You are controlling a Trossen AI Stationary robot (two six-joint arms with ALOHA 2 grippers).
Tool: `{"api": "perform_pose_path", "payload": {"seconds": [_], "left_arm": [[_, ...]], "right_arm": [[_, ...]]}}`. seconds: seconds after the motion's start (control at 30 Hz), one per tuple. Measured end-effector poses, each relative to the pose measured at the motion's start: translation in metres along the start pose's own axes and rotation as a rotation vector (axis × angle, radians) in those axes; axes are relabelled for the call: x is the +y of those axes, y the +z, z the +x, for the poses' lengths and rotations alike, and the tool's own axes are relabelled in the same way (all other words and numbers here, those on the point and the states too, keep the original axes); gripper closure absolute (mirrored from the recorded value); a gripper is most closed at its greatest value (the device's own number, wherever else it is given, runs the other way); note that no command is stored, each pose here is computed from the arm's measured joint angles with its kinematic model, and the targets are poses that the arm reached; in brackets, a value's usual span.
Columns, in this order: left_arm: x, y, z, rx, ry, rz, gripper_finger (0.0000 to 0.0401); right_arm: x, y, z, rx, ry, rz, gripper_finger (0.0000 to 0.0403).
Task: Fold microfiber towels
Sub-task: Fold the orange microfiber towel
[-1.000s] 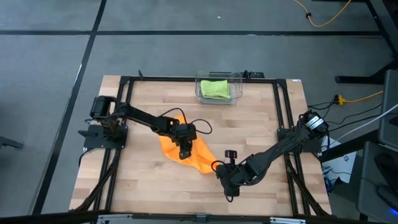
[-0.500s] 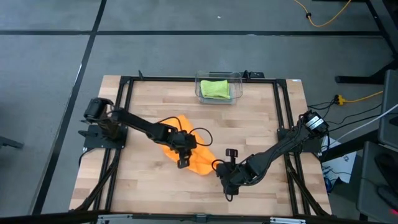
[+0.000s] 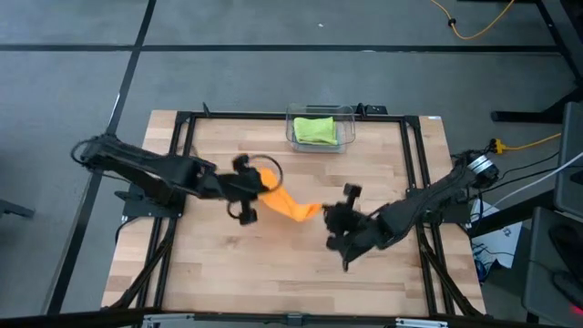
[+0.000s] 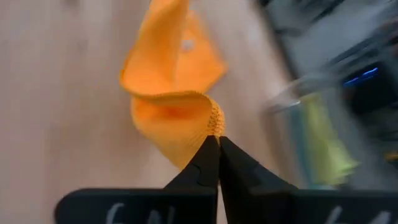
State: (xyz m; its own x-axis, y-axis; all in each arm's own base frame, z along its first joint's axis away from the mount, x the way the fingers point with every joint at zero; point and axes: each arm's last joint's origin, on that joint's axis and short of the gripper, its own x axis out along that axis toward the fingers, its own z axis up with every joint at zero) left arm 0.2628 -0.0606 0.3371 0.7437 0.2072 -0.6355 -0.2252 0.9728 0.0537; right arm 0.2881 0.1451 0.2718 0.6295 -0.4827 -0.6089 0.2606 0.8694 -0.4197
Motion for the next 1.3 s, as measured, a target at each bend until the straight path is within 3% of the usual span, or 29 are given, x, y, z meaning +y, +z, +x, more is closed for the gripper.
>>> {"api": "perform_pose_path", "payload": {"seconds": [0.3, 0.4, 0.47, 0.6, 0.73, 0.87, 1.07, 1.3], "left_arm": [[0.038, 0.039, -0.08, -0.275, 0.224, 0.075, 0.0401], [0.048, 0.049, -0.098, -0.34, 0.25, 0.06, 0.0401], [0.051, 0.054, -0.107, -0.374, 0.244, 0.045, 0.0401], [0.05, 0.058, -0.115, -0.398, 0.225, 0.062, 0.0401], [0.048, 0.058, -0.115, -0.396, 0.198, 0.072, 0.0401], [0.048, 0.058, -0.115, -0.394, 0.198, 0.074, 0.0401], [0.049, 0.058, -0.114, -0.389, 0.207, 0.095, 0.0401], [0.062, 0.058, -0.109, -0.339, 0.322, 0.191, 0.0401]], "right_arm": [[-0.094, 0.038, -0.049, -0.203, -0.337, -0.009, 0.04], [-0.122, 0.054, -0.066, -0.24, -0.345, 0.022, 0.04], [-0.133, 0.062, -0.073, -0.257, -0.241, 0.016, 0.04], [-0.143, 0.076, -0.082, -0.306, -0.148, 0.051, 0.04], [-0.141, 0.078, -0.079, -0.311, 0.016, -0.012, 0.04], [-0.143, 0.076, -0.076, -0.28, -0.164, 0.019, 0.0401], [-0.144, 0.074, -0.068, -0.252, -0.073, -0.016, 0.0401], [-0.168, 0.075, -0.054, -0.19, -0.257, -0.025, 0.04]]}}
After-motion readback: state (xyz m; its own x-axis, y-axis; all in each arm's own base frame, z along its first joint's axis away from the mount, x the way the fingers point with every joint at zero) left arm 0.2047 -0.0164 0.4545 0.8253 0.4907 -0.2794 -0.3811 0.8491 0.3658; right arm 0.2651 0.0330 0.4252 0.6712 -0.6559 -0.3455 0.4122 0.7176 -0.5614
